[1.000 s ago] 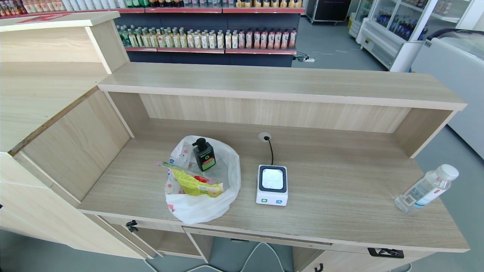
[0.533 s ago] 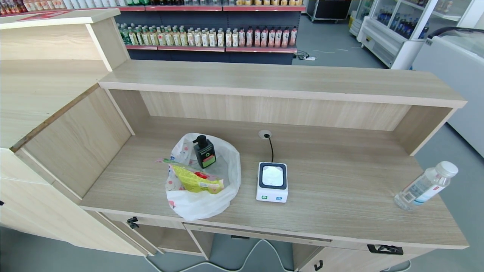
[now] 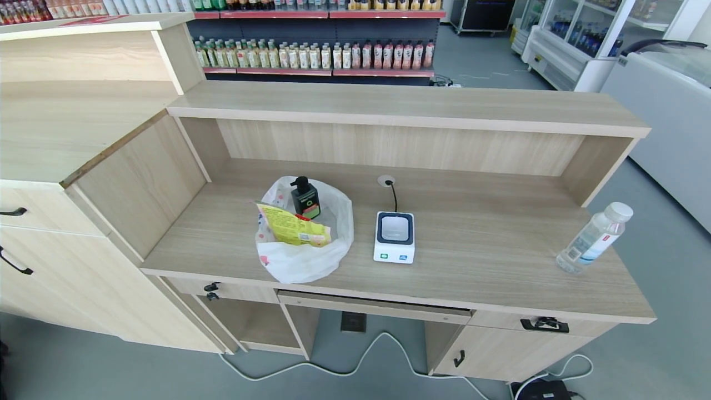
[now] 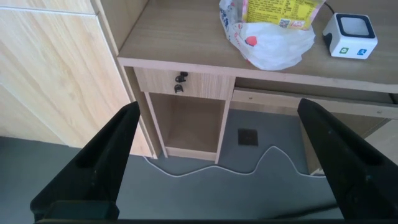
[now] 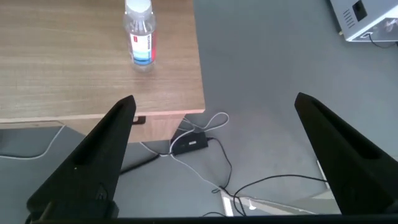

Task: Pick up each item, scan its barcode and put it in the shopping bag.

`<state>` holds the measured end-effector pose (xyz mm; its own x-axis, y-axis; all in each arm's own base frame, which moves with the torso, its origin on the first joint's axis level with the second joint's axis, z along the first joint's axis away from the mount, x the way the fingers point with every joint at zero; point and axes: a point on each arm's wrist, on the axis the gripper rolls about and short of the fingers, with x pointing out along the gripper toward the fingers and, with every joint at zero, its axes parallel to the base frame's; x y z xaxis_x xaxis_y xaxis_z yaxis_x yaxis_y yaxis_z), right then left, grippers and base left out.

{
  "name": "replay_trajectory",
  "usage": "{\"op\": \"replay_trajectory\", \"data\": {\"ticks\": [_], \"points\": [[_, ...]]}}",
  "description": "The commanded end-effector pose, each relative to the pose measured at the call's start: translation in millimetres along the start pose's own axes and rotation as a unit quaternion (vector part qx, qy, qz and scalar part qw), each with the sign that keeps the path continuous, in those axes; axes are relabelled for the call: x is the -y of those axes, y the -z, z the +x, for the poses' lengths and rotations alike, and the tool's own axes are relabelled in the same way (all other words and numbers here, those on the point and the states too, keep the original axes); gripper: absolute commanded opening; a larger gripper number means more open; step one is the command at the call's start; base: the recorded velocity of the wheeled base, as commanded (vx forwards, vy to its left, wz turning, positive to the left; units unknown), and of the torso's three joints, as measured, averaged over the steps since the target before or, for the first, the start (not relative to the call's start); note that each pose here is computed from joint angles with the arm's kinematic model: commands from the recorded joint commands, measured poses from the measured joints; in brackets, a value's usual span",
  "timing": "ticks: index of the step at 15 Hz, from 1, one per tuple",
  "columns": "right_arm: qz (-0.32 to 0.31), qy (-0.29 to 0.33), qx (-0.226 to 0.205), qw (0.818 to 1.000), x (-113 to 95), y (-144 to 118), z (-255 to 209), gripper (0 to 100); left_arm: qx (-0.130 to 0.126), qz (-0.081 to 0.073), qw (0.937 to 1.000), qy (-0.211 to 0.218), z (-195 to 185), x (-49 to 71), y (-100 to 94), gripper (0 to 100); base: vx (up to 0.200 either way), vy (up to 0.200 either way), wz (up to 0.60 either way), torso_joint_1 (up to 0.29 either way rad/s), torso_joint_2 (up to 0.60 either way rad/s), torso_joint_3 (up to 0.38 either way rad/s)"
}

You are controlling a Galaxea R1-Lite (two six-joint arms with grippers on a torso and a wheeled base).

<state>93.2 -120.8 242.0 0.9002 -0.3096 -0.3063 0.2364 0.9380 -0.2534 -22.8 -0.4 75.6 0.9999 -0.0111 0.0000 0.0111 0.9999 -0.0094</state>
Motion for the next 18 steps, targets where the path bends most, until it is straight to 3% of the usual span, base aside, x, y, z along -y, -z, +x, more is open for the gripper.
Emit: {"op": "replay_trajectory", "data": {"ticks": [1,6,10,18], "points": [[0.002,-0.021,-0.029,0.999,-4.6,23.8,10.6,100,0.0,0.0,1.0,0.0,0.0,0.0,0.1,100,0.0,0.0,0.0,0.0,0.0,0.0],[-0.03,-0.015,0.028,0.999,9.7,52.6,48.3,100,0.0,0.0,1.0,0.0,0.0,0.0,0.1,100,0.0,0.0,0.0,0.0,0.0,0.0],[-0.016,-0.041,0.008,0.999,11.0,78.1,67.4,100,0.0,0.0,1.0,0.0,0.0,0.0,0.1,100,0.0,0.0,0.0,0.0,0.0,0.0],[0.005,-0.063,0.03,0.998,48.0,77.1,112.8,100,0.0,0.0,1.0,0.0,0.0,0.0,0.1,100,0.0,0.0,0.0,0.0,0.0,0.0]]}}
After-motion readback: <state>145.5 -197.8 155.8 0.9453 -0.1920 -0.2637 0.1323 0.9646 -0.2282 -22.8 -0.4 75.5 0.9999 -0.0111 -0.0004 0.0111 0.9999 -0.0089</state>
